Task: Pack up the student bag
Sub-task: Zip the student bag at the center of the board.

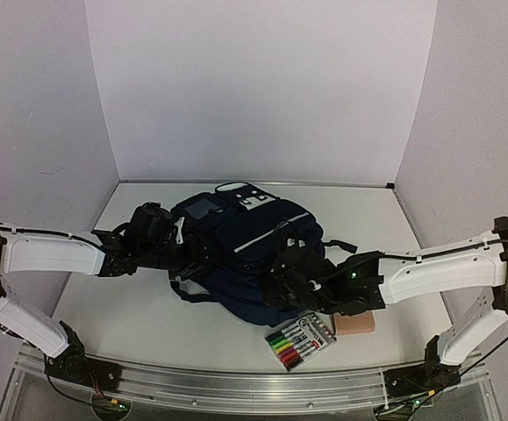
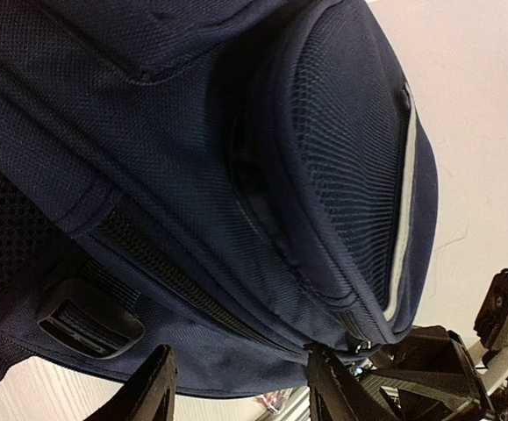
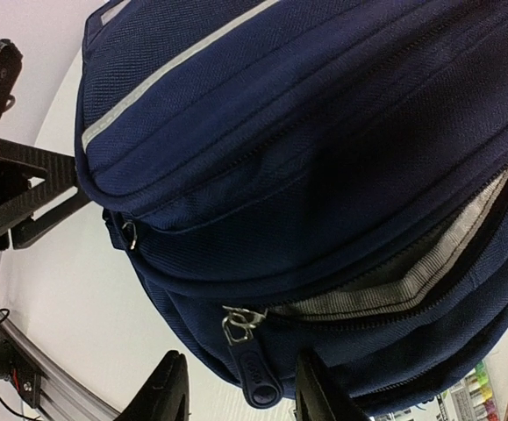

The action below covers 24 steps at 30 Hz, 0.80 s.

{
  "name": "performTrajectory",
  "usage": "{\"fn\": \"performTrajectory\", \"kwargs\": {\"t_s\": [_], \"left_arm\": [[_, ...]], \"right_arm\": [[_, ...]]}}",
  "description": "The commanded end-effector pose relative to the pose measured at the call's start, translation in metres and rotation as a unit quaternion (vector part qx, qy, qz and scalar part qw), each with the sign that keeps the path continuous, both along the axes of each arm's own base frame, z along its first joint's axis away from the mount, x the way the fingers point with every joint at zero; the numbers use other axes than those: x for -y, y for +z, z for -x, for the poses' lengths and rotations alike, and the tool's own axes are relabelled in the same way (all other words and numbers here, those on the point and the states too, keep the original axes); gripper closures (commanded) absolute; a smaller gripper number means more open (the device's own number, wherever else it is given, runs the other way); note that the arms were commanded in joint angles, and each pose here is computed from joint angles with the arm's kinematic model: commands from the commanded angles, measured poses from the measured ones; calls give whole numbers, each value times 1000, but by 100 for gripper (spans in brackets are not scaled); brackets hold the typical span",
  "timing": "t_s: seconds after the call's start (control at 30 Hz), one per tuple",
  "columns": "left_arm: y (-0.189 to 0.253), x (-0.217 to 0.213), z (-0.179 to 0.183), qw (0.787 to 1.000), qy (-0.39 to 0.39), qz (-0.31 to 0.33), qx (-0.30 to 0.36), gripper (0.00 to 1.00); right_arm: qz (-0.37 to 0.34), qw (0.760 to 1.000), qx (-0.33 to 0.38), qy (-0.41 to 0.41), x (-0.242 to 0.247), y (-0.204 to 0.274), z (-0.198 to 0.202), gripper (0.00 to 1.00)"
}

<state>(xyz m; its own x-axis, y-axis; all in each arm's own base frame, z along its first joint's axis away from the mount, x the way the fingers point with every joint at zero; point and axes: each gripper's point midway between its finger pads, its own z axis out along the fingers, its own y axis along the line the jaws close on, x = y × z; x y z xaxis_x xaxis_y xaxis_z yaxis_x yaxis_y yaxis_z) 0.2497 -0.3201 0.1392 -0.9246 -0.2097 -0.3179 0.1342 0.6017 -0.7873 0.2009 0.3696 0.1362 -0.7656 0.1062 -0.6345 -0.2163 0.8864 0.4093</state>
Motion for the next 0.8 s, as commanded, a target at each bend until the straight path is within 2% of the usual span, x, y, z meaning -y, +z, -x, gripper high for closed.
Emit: {"fn": "performTrajectory", "kwargs": {"t_s": [0.0, 0.3, 0.47, 0.53, 0.6, 0.7, 0.77], "left_arm": [[8, 6, -13, 1000, 6, 14, 15, 49], [-3, 14, -28, 1000, 8, 9, 15, 50], [-1, 20, -43, 999, 14, 0, 31, 53], [-4, 20, -51, 999, 20, -8, 33, 58], [-8, 18, -58, 999, 26, -10, 32, 72], [-15, 10, -69, 999, 38, -13, 25, 89], [-19, 4, -74, 999, 45, -14, 23, 98]], "right_arm": [[21, 999, 18, -16, -3, 6, -10, 63], [42, 998, 23, -40, 6, 7, -14, 88], [44, 998, 28, -35, 12, 14, -14, 90], [54, 997, 29, -38, 19, 14, -17, 93], [55, 998, 16, -37, 27, 11, -22, 100], [53, 998, -1, -33, 37, 9, -30, 100], [52, 998, -4, -34, 43, 11, -36, 100]]}}
